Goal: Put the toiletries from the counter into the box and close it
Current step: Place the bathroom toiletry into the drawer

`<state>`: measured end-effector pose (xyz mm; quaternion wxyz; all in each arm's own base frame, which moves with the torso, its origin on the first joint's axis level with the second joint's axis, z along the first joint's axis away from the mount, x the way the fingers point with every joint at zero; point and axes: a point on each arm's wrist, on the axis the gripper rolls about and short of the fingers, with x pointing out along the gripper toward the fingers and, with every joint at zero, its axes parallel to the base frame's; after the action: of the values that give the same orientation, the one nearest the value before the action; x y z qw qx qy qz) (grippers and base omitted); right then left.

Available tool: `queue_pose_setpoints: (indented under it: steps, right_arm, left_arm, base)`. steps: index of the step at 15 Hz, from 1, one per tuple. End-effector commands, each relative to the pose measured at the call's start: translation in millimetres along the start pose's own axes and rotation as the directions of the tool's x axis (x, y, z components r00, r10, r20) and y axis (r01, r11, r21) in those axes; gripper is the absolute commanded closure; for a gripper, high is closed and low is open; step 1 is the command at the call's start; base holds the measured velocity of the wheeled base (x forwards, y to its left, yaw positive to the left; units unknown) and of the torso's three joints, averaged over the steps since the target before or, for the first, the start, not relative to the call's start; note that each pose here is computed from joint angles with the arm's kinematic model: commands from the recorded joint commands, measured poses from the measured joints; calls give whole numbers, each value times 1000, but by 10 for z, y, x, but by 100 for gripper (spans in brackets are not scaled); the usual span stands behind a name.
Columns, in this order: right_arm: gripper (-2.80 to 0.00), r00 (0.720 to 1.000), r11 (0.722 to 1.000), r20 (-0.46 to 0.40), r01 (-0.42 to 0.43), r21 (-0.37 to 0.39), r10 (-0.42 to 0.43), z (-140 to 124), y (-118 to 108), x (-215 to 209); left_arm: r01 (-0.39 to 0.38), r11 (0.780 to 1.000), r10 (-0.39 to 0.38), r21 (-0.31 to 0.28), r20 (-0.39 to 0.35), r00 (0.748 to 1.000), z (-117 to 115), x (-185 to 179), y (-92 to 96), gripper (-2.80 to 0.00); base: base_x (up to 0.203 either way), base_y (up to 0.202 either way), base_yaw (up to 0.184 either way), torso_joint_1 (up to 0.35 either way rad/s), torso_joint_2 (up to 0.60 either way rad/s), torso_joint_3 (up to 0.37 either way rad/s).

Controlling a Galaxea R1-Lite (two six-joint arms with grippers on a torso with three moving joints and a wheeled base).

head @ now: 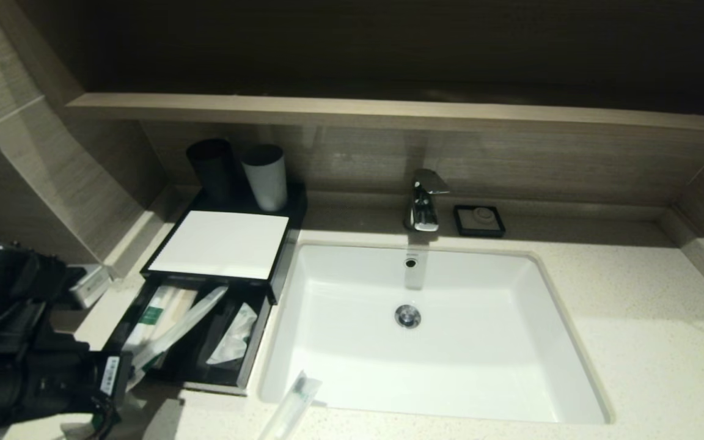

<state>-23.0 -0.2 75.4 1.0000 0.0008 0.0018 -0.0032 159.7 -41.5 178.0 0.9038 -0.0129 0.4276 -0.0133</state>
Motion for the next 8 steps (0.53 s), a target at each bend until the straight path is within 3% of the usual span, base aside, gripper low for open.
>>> queue_pose_setpoints:
  steps: [1,8]
  right_arm:
    - [0,1000,1000,-1,0,0,0,-1,0,1]
    - [0,1000,1000,-1,0,0,0,-1,0,1]
  left_arm:
    - [-20,1000,20,-6,-41,999,81,219,-22,0]
    - [-11,1000,11,-14,1,1000,316,432,-96,0]
  base:
    - [0,0,0,0,0,0]
    - [0,0,0,0,0,0]
